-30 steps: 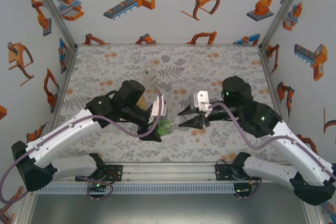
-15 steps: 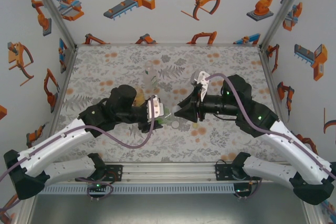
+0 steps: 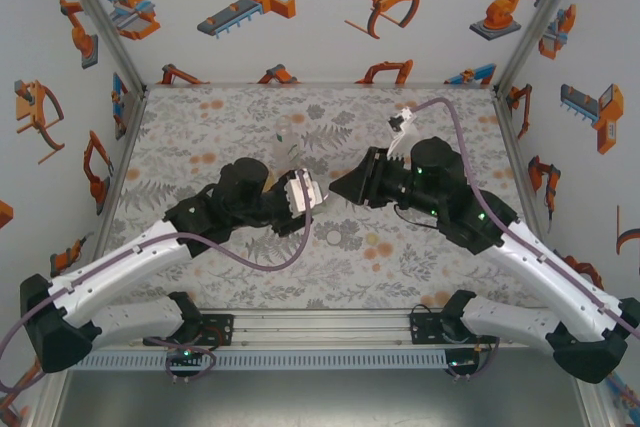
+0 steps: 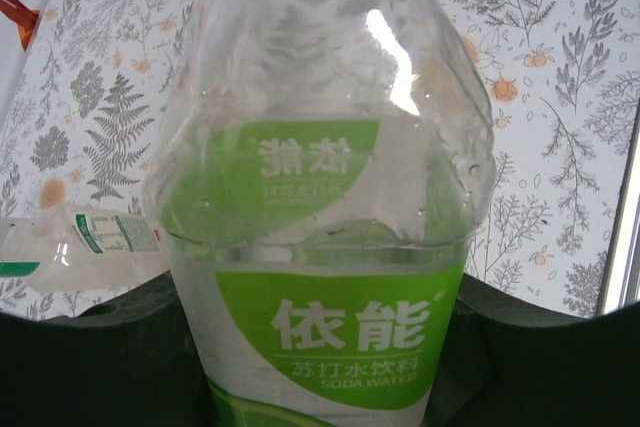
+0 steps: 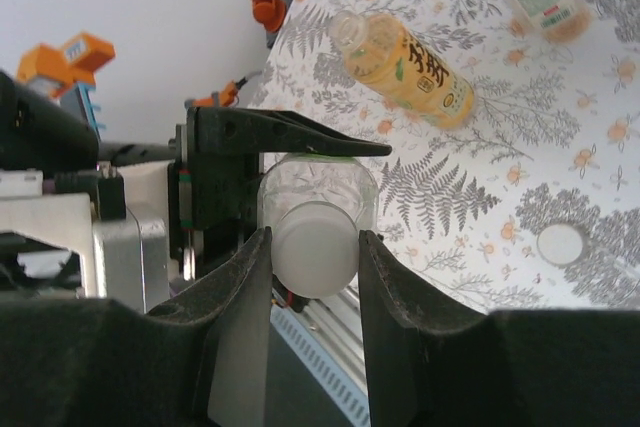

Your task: Screw on the bottle caps

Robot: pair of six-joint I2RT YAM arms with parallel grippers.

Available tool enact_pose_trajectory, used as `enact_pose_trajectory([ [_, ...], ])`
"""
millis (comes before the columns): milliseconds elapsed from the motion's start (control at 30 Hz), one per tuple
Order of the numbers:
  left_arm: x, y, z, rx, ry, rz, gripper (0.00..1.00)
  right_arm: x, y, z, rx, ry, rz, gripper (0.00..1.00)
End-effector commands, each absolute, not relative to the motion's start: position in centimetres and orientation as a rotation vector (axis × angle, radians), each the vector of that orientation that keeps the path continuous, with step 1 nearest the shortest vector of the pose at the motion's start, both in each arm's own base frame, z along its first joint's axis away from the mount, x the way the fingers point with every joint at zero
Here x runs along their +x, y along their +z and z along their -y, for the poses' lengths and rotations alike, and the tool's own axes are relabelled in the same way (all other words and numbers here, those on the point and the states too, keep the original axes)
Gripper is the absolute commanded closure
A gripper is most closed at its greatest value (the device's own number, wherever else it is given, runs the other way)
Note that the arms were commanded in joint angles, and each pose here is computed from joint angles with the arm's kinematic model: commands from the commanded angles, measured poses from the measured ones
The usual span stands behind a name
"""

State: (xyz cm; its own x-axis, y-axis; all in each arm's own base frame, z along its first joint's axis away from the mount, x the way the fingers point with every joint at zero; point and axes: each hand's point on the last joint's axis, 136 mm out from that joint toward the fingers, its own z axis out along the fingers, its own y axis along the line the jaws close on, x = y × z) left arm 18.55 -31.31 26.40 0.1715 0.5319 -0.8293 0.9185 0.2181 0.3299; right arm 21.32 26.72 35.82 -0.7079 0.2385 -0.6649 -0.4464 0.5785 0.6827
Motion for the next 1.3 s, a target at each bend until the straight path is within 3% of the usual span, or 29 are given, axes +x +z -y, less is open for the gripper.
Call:
enact_pose_trajectory([
  [0, 19.8, 30.5, 32.5, 1.344, -0.479, -1.382, 1.00, 21.5, 35.4, -26.6, 0.033, 1.231, -2.121, 1.00],
  [200, 19.0, 30.4, 32.8, 1.386, -0.513, -1.359, 1.00, 21.1, 36.1, -26.2, -0.052, 1.190, -2.098, 0.99],
  [367, 16.7, 29.8, 32.9, 1.483, -0.620, -1.336, 1.00, 20.3, 38.6, -25.4, -0.250, 1.126, -1.953, 0.58],
  [467, 14.8, 29.9, 33.0, 1.534, -0.719, -1.308, 1.00, 18.9, 40.7, -25.7, -0.431, 1.128, -1.825, 0.50],
  [867, 9.8, 29.5, 32.9, 1.721, -1.034, -1.324, 1.00, 11.8, 44.5, -25.2, -1.095, 0.987, -1.427, 0.47],
  [1100, 8.0, 29.1, 32.8, 1.786, -1.173, -1.351, 1.00, 8.3, 42.3, -25.5, -1.446, 0.943, -1.230, 0.47],
  [1267, 7.6, 28.4, 32.7, 1.816, -1.218, -1.405, 1.00, 7.9, 41.3, -25.7, -1.526, 0.905, -1.161, 0.45],
])
